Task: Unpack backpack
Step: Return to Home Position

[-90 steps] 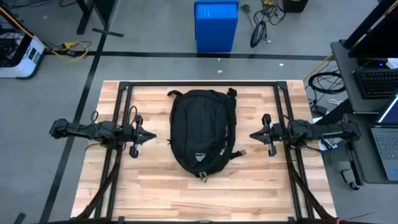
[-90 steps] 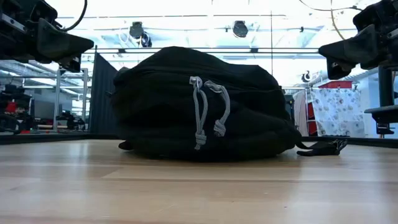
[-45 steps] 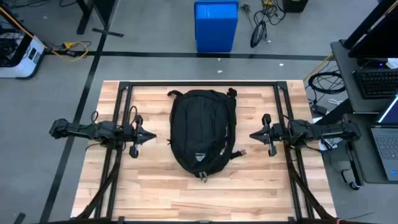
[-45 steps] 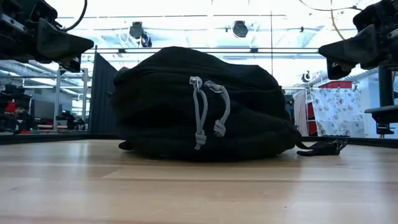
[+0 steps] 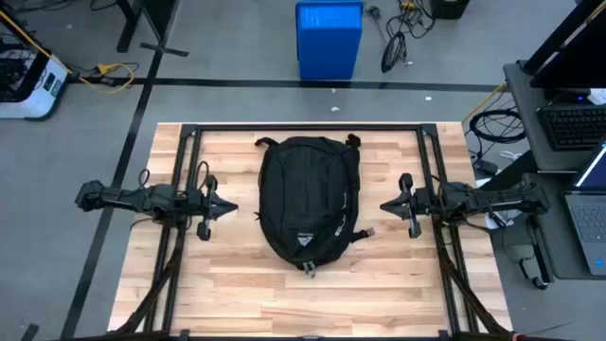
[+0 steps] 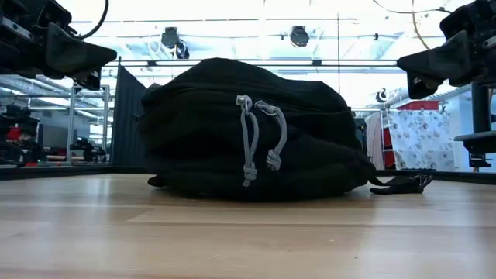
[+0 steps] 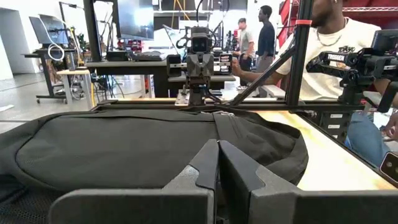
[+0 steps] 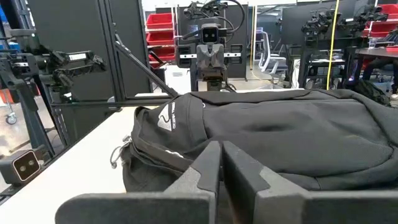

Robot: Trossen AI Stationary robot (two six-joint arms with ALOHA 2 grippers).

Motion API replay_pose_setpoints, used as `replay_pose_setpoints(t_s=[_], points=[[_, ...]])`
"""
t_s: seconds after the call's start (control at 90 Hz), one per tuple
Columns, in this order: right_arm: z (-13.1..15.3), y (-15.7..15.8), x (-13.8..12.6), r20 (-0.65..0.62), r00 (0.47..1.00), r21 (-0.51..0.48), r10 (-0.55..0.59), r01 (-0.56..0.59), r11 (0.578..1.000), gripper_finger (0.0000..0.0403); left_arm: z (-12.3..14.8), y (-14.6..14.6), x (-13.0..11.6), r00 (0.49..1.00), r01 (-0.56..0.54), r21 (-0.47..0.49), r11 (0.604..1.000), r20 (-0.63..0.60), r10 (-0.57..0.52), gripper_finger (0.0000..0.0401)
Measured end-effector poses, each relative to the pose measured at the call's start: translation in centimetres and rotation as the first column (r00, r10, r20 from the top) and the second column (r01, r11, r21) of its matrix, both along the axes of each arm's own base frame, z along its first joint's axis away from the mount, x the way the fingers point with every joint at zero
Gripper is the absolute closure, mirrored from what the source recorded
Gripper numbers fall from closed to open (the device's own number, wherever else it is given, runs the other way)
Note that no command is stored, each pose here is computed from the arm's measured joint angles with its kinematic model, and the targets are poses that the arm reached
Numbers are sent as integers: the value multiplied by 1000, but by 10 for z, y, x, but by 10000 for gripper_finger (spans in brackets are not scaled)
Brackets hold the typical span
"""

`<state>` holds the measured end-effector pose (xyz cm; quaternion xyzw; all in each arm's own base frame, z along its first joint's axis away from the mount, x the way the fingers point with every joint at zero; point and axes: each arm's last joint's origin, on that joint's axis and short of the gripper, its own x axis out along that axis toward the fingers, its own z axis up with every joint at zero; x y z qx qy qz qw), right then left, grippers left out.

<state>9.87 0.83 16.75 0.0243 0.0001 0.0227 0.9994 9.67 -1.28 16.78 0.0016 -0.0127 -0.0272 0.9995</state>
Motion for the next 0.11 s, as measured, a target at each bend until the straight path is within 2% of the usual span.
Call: replay_pose_setpoints(t_s=[0.111], points=[[0, 0, 0, 0, 1000, 0, 0, 0, 1000, 403, 0, 0, 0, 1000, 0, 0, 1000, 0, 0, 401]])
